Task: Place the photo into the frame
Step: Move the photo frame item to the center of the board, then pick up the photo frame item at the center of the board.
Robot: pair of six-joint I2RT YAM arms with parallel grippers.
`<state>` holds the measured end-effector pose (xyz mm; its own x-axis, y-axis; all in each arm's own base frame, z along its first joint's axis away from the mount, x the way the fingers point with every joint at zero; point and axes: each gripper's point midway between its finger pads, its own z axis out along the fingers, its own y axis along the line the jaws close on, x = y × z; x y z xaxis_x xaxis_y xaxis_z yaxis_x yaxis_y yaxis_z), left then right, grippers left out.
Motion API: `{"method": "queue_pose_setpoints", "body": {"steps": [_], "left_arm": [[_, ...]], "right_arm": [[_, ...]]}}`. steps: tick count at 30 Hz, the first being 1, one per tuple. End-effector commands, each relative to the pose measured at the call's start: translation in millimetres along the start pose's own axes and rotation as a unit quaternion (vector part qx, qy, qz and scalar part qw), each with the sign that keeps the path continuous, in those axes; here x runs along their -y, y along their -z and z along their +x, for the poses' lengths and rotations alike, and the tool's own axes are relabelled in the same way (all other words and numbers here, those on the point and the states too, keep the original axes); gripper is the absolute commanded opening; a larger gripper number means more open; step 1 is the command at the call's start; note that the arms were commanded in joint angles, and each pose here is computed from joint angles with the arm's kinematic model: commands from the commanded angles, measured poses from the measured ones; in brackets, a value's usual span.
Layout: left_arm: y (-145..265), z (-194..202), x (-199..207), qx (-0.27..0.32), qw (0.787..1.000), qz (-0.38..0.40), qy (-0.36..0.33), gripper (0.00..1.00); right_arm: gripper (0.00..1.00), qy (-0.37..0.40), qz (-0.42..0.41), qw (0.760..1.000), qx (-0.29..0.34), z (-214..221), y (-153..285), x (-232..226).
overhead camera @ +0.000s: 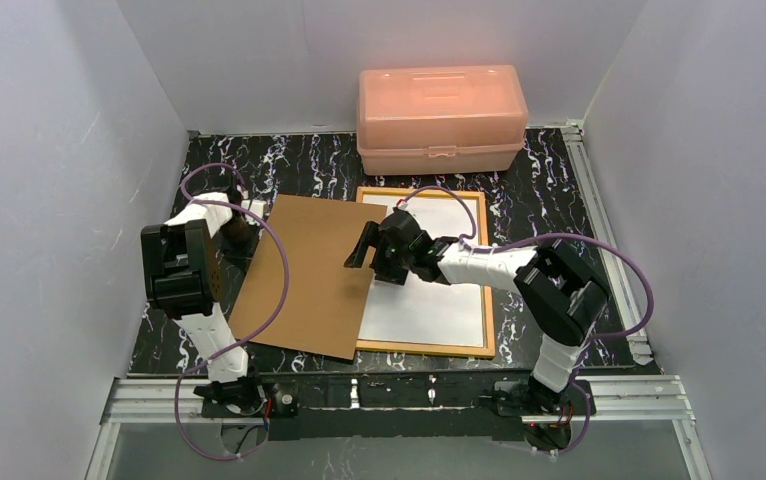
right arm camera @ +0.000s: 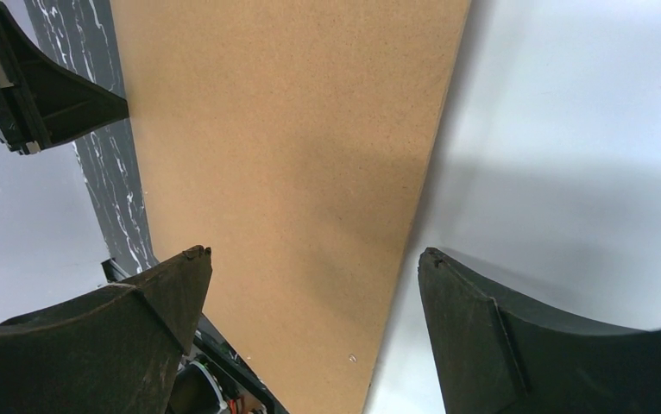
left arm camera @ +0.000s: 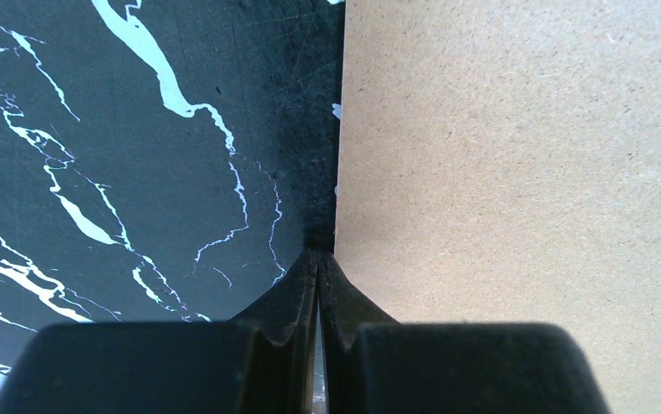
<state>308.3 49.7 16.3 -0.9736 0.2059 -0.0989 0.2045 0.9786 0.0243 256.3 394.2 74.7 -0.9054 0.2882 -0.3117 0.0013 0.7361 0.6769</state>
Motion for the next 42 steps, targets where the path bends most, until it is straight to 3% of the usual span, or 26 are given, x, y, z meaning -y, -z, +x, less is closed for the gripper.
{"method": "queue_pose_setpoints", "body": {"steps": [1, 19, 32, 36, 42], "left_arm": [[-11, 17, 29, -0.036, 0.997, 0.063, 0.005, 0.0], [-12, 16, 30, -0.035, 0.997, 0.066, 0.003, 0.0], [-10, 16, 31, -0.035, 0.997, 0.069, 0.002, 0.0], [-7, 16, 33, -0.032, 0.997, 0.075, 0.002, 0.0], [2, 15, 46, -0.025, 0.994, 0.107, 0.01, 0.0]], "right_arm": [[0.96, 0.004, -0.022, 1.0, -0.006, -1, -4, -9], [0.94, -0.01, -0.046, 0.999, -0.023, 6, -14, -15], [0.81, -0.021, -0.17, 0.985, 0.016, -20, 33, -93], [0.65, -0.008, -0.174, 0.985, 0.008, -16, 27, -101], [0.24, 0.02, -0.152, 0.988, 0.0, -11, 16, -107]]}}
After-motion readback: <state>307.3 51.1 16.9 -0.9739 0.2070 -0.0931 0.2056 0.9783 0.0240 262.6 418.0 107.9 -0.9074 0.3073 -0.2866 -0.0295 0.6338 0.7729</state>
